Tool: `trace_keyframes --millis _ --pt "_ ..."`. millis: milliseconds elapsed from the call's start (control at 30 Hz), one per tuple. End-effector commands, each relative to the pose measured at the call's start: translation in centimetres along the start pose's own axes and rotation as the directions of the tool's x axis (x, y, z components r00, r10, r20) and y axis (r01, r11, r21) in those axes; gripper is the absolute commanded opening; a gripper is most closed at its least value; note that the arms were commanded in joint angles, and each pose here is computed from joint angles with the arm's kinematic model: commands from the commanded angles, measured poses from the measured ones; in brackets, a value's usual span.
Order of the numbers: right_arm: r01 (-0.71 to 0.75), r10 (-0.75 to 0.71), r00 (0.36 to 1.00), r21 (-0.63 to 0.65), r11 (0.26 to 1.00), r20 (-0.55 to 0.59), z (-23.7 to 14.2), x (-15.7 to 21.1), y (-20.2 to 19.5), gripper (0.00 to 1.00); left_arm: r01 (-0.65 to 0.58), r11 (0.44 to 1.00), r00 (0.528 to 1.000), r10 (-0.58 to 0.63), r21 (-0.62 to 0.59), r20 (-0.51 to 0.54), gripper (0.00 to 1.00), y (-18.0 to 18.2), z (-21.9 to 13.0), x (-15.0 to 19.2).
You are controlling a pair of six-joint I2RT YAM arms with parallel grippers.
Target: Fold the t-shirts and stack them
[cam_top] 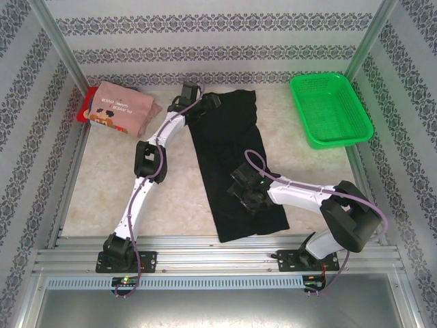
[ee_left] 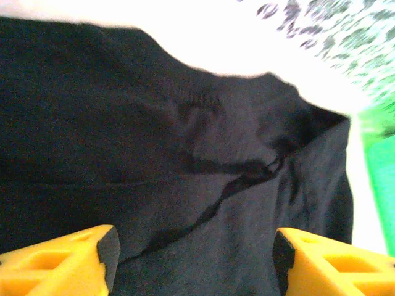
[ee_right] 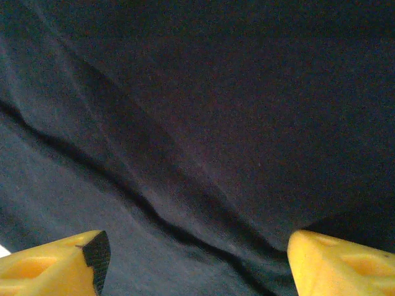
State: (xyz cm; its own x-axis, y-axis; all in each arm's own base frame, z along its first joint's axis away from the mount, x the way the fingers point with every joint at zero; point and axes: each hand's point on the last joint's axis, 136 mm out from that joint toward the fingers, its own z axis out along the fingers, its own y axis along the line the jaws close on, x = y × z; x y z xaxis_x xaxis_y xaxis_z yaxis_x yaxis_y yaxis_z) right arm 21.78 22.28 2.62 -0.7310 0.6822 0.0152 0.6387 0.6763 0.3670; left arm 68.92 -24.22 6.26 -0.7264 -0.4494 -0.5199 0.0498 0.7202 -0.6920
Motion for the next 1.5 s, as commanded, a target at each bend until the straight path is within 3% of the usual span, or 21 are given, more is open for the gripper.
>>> trace_keyframes --millis 0,133,300,400,533,633,900,1167,1467 --pt "-0.048 0.043 0.997 -0.083 0.995 -0.058 -0.7 1.4 2.9 0.78 0.167 0.983 0.986 -0.168 0.079 0.011 0.73 1.2 2.1 0.8" --pt "0.012 -0.020 0.998 -0.134 0.991 -0.058 -3.2 1.8 4.5 0.80 0.136 0.970 0.984 -0.156 0.203 0.087 0.83 -4.0 -0.8 -3.8" --pt "0.138 -0.143 0.990 -0.160 0.977 -0.021 -7.0 0.9 4.3 0.83 0.092 0.928 0.986 -0.135 0.360 0.097 0.87 -11.7 -8.1 -8.9" --pt "0.226 -0.227 0.974 -0.136 0.965 0.005 -8.9 -0.8 2.9 0.83 0.015 0.959 1.000 -0.022 0.283 0.020 0.87 -14.1 -12.0 -7.5" --pt "0.301 -0.301 0.954 -0.078 0.950 0.019 -10.2 -3.5 0.7 0.83 -0.093 0.995 0.991 0.096 0.039 -0.093 0.87 -12.8 -15.8 -2.1" --pt "0.354 -0.354 0.935 -0.046 0.934 0.010 -10.1 -5.0 -0.2 0.83 -0.102 0.986 0.978 0.074 -0.134 -0.196 0.82 -9.4 -17.7 3.3" --pt "0.430 -0.430 0.903 -0.016 0.903 -0.007 -8.0 -7.4 -1.0 0.84 -0.041 0.974 0.947 -0.033 -0.223 -0.321 0.72 -5.9 -17.9 16.4" --pt "0.432 -0.432 0.901 -0.029 0.902 -0.023 -6.2 -8.0 -1.5 0.85 -0.037 0.949 0.928 -0.083 -0.312 -0.362 0.69 -3.1 -16.4 22.0" --pt "0.396 -0.399 0.915 -0.049 0.917 -0.056 -4.7 -7.3 -2.4 0.85 -0.135 0.869 0.909 -0.083 -0.476 -0.409 0.66 4.0 -16.1 22.5"
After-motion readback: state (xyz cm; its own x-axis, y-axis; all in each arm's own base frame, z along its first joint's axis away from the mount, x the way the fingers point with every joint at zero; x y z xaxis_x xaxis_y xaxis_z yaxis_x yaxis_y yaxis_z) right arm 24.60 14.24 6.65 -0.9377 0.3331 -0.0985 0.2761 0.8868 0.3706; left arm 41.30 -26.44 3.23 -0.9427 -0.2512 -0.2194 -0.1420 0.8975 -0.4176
